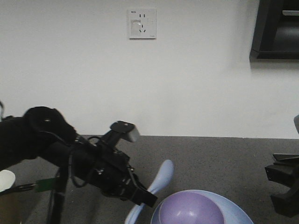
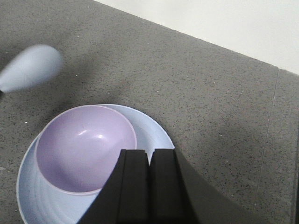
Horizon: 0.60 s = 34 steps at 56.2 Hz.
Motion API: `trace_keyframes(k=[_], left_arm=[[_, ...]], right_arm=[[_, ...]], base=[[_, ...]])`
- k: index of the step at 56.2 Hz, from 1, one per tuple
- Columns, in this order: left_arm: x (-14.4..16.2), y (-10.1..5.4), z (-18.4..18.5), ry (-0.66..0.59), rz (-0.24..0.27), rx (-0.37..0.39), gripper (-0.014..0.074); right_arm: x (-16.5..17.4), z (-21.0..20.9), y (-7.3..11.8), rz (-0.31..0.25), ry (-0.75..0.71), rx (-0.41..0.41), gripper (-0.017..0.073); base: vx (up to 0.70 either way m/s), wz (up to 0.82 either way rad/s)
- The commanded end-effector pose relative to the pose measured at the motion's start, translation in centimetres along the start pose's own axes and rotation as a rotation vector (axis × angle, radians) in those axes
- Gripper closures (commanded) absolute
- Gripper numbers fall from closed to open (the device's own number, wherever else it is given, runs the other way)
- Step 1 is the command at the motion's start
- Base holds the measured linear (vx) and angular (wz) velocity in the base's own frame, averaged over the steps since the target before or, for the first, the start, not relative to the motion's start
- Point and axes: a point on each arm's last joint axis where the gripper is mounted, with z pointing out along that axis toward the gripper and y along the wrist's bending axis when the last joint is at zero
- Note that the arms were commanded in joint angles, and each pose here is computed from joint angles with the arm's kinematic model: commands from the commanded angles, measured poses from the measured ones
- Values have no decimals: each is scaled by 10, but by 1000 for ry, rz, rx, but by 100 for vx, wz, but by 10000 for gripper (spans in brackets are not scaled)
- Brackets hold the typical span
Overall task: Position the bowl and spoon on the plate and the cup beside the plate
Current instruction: 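Move the left gripper over the bowl and release the spoon into it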
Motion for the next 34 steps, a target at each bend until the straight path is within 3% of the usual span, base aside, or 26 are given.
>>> trace_keyframes(k=[1, 10, 34], left_arm=[[-27, -23, -6, -62, 25, 57, 594], [-32, -22, 6, -3, -17, 50, 594], [-33, -13, 14, -16, -49, 3, 564]], right_arm=[[-13, -11, -3, -15, -103, 38, 569], [-13, -11, -4, -23, -100, 45, 569], [-14, -11, -4, -23, -117, 49, 568]], base=[[0, 0], [0, 0], [0, 0]])
